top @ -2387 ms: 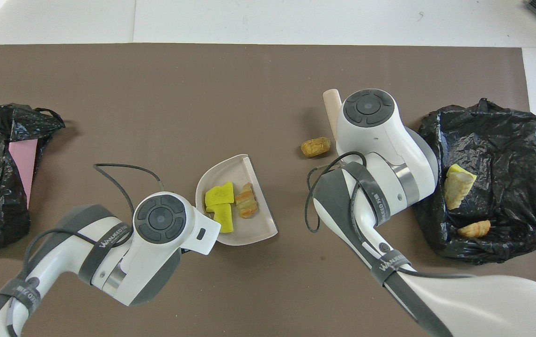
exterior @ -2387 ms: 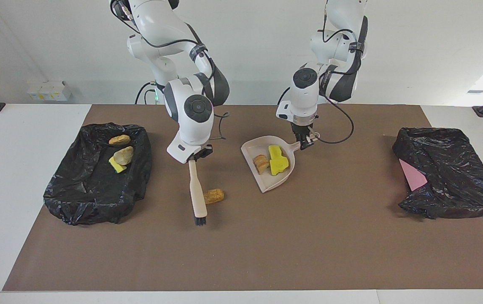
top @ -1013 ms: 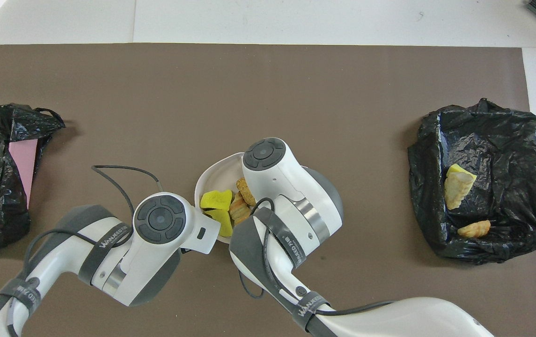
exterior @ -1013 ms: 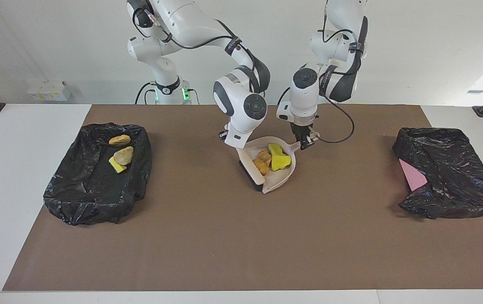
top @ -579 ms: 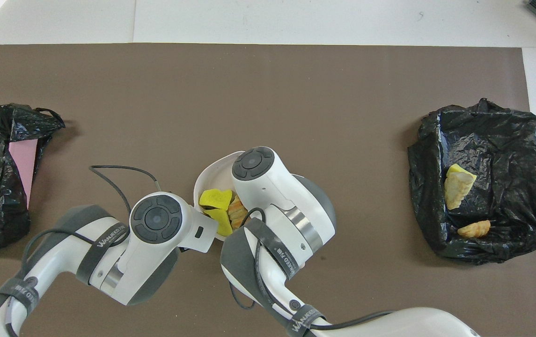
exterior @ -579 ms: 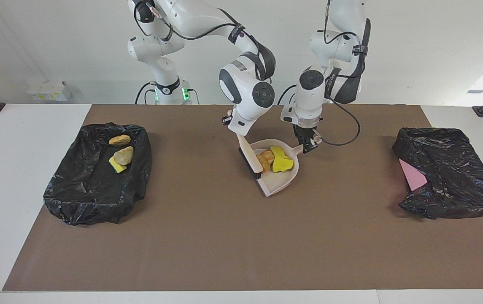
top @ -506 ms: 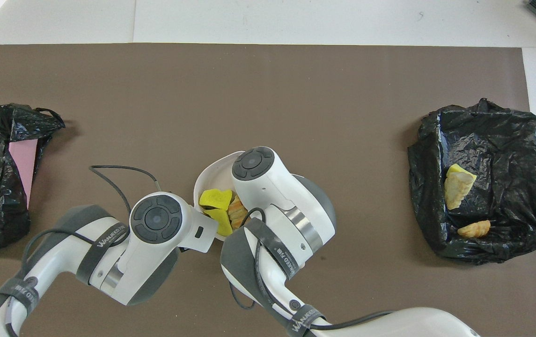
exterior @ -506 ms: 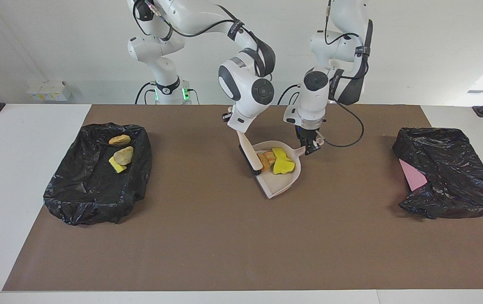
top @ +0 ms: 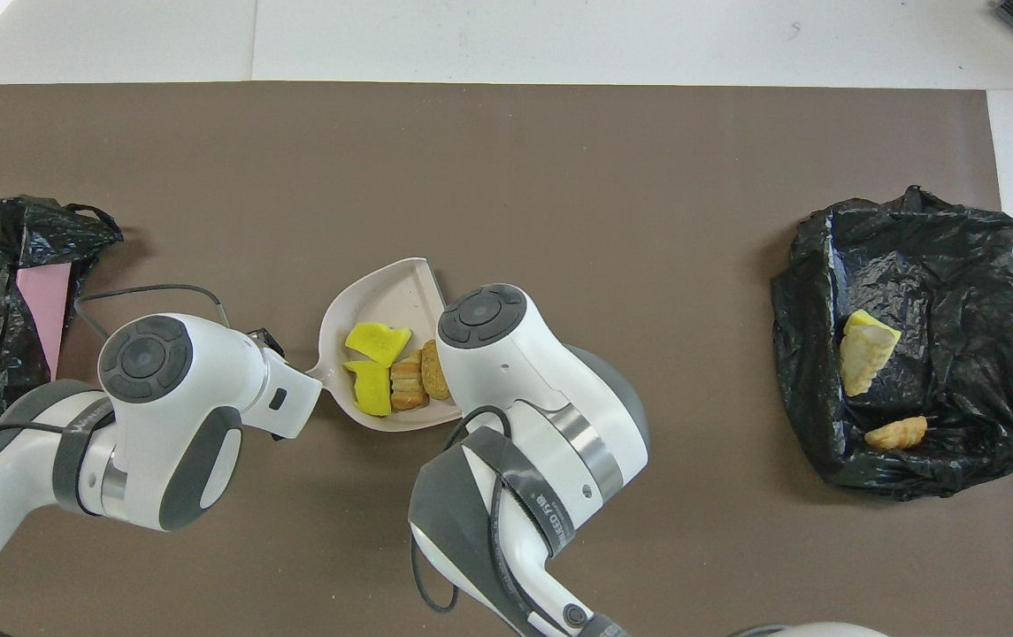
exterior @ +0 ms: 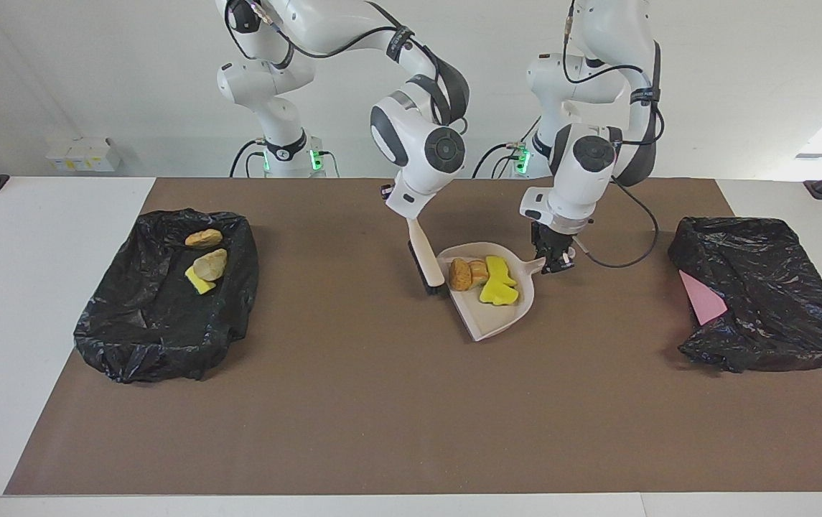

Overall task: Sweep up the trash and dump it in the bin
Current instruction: 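Sweep the brown chunk with the right gripper's brush into the dustpan, then carry the loaded dustpan with the left gripper to the nearby trash bag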

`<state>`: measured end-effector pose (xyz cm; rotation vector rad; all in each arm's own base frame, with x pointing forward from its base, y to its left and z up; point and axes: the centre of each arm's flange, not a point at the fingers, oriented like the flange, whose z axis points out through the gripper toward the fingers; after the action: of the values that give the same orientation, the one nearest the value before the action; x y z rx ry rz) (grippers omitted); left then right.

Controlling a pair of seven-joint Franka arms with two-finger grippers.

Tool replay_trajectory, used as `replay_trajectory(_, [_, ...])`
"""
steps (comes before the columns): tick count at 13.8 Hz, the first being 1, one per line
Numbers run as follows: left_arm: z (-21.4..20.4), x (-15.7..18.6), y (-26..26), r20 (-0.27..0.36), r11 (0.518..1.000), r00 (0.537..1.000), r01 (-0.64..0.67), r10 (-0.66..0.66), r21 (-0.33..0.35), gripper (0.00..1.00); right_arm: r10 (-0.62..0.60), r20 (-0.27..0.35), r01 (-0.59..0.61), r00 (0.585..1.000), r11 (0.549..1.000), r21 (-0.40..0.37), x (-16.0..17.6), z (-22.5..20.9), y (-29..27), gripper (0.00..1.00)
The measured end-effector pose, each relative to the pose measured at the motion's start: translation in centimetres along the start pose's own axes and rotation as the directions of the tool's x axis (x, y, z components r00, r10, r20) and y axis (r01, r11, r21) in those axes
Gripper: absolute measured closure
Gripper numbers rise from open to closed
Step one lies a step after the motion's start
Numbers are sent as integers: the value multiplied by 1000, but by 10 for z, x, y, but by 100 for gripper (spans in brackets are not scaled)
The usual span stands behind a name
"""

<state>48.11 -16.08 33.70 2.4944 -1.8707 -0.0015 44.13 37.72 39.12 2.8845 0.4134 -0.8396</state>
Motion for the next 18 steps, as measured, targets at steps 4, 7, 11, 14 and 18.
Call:
replay_trajectory(4, [-9,-31,-27,-29,1000,999,-21,21,4,69,112,-4,-112,994,992,49,-12,-13,-5,74])
replay_trajectory(7, [-41,-54,-58,-30,999,998,-51,50,-6,69,198,-8,-197,980,976,95,-29,-11,-24,74])
replay_trajectory(11, [-88,-75,-99,-38,998,997,-61,61,-2,69,272,-82,-259,959,955,141,-77,57,-78,74])
replay_trajectory(14, [-119,-118,-126,-41,995,994,-102,102,0,69,321,-119,-298,940,938,177,-123,98,-94,74])
replay_trajectory(18, [-148,-213,-155,-45,990,990,-134,135,31,69,326,-133,-293,936,931,219,-143,132,-79,74])
